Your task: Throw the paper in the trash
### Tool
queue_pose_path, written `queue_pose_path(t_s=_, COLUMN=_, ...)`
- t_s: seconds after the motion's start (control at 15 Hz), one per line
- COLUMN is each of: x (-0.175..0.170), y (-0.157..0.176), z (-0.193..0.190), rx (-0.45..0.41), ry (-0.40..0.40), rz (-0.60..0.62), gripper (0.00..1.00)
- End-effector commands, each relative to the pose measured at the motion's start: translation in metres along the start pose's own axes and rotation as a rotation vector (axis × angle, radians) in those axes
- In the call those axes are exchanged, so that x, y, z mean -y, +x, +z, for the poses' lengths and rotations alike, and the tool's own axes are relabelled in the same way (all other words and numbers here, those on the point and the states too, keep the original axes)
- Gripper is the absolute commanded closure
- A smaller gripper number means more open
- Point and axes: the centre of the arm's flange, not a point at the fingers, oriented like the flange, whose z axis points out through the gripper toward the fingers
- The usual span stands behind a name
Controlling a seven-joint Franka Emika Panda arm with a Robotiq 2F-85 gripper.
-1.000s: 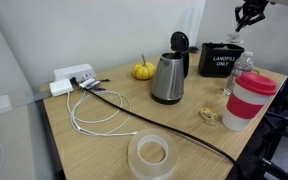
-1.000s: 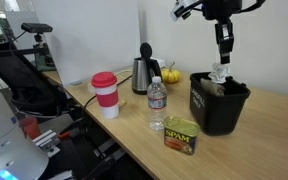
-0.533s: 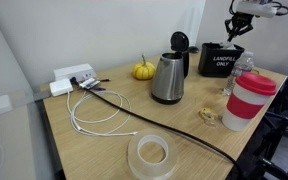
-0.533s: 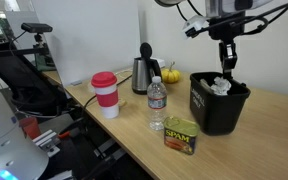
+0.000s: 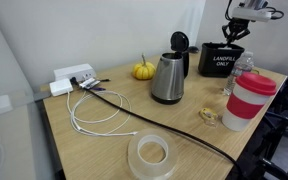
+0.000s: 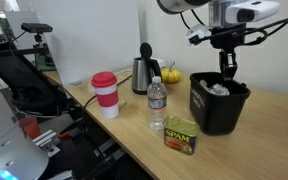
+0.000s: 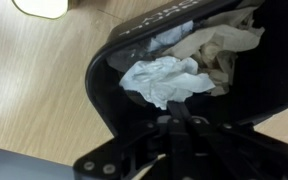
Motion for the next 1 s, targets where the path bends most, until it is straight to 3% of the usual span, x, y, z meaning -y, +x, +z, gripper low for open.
queue_pose_path(t_s=0.0, x=0.0023, y=0.0057, z=-0.0016, rx=0.034, ry=-0.036, rz=-0.015, gripper=0.94)
queue_pose_path(t_s=0.07, x=0.0022, y=0.0056, z=-0.0018, rx=0.042, ry=-0.040, rz=-0.014, gripper=0.73)
queue_pose_path(t_s=0.33, x=0.0037, y=0.0055, z=-0.0024, rx=0.061, ry=-0.040, rz=-0.021, gripper=0.46)
queue_pose_path(t_s=0.67, x=0.0083, y=0.0097, z=-0.0034, rx=0.017, ry=0.004, rz=-0.052, gripper=0.11)
queue_pose_path(t_s=0.8, x=0.0101, y=0.0119, z=-0.0044, rx=-0.003, ry=0.021, rz=-0.077, gripper=0.01)
queue_pose_path(t_s=0.93, x=0.0120, y=0.0130, z=-0.0054, rx=-0.007, ry=0.041, rz=-0.118, gripper=0.00)
